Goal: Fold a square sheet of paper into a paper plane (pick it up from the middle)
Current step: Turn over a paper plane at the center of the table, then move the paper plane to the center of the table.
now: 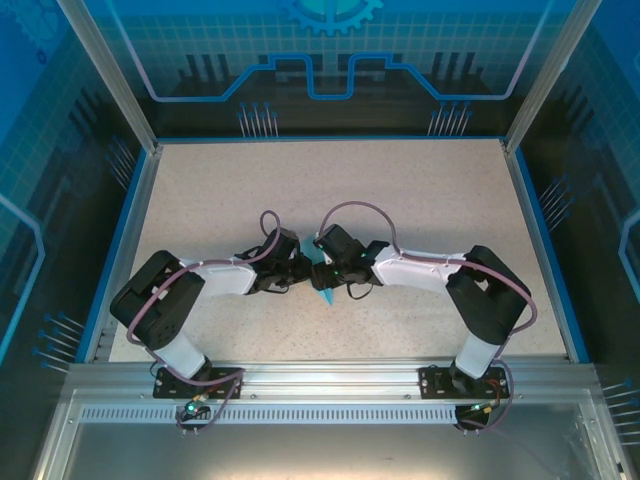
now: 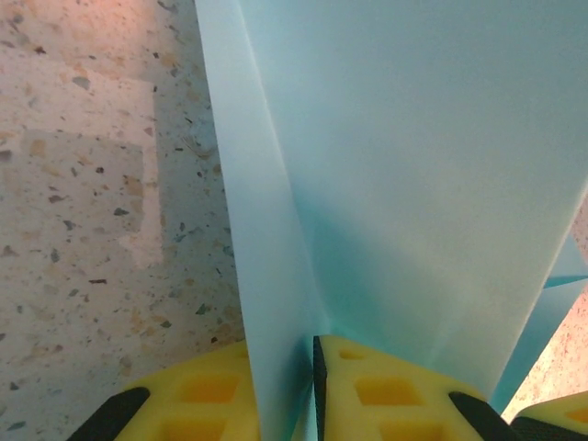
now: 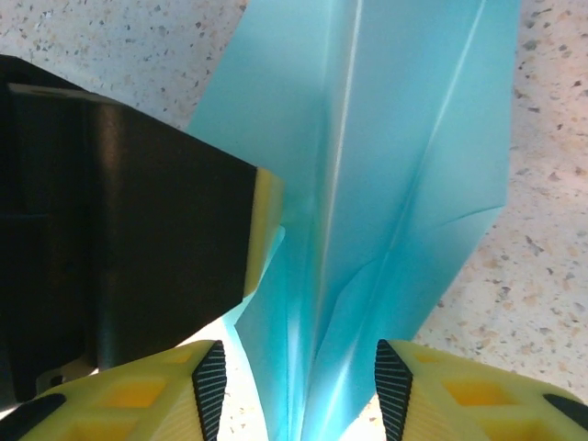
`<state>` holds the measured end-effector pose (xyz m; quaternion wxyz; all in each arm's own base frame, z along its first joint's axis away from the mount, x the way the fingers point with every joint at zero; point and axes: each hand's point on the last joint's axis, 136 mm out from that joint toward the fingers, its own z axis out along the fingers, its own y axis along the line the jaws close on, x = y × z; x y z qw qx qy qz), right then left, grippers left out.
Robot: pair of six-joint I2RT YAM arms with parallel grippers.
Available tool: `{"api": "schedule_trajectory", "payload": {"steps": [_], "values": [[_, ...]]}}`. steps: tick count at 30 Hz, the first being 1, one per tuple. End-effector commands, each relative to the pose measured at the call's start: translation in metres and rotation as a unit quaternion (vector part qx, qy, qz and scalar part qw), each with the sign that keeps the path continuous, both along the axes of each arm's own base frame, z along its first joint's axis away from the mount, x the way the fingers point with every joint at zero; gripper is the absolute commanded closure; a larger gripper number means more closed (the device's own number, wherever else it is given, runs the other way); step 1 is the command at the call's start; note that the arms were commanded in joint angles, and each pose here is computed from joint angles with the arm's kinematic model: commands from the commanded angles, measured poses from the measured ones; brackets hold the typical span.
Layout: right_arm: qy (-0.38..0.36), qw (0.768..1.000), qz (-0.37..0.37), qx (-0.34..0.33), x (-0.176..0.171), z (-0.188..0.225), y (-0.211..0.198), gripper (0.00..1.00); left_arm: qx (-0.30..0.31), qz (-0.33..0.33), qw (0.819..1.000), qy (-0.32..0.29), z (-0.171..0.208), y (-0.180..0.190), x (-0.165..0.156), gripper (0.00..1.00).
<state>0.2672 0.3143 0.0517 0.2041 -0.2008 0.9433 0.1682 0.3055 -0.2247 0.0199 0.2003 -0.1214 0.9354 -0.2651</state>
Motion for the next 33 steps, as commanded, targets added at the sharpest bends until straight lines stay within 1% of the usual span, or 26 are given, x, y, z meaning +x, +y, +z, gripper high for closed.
{"api": "schedule_trajectory", "payload": {"steps": [1, 5, 11, 16, 21, 26, 33], "values": [[0.001, 1.0, 0.022, -0.015, -0.005, -0.001, 0.008, 0.54, -0.001, 0.01, 1.0, -0.001, 0.004, 0.005, -0.001, 0.83], [0.003, 1.0, 0.02, -0.024, -0.004, -0.006, 0.007, 0.6, -0.004, 0.01, 1.0, -0.002, 0.006, 0.005, -0.001, 0.83], [0.004, 0.999, 0.01, -0.046, 0.0, -0.014, 0.004, 0.72, -0.012, 0.013, 1.0, -0.007, 0.013, 0.005, 0.001, 0.82], [0.003, 0.998, -0.001, -0.061, 0.004, -0.017, -0.001, 0.82, -0.014, 0.021, 1.0, -0.012, 0.021, 0.01, 0.002, 0.78], [0.007, 0.997, -0.005, -0.072, 0.005, -0.021, -0.001, 0.82, -0.004, 0.034, 0.999, -0.012, 0.022, 0.02, 0.001, 0.75], [0.006, 0.996, -0.013, -0.086, 0.007, -0.023, -0.001, 0.78, 0.006, 0.044, 0.999, 0.002, 0.013, 0.029, -0.002, 0.77], [0.014, 0.994, -0.033, -0.105, 0.01, -0.03, -0.003, 0.78, 0.011, 0.044, 0.999, 0.012, 0.006, 0.03, -0.003, 0.78]]}}
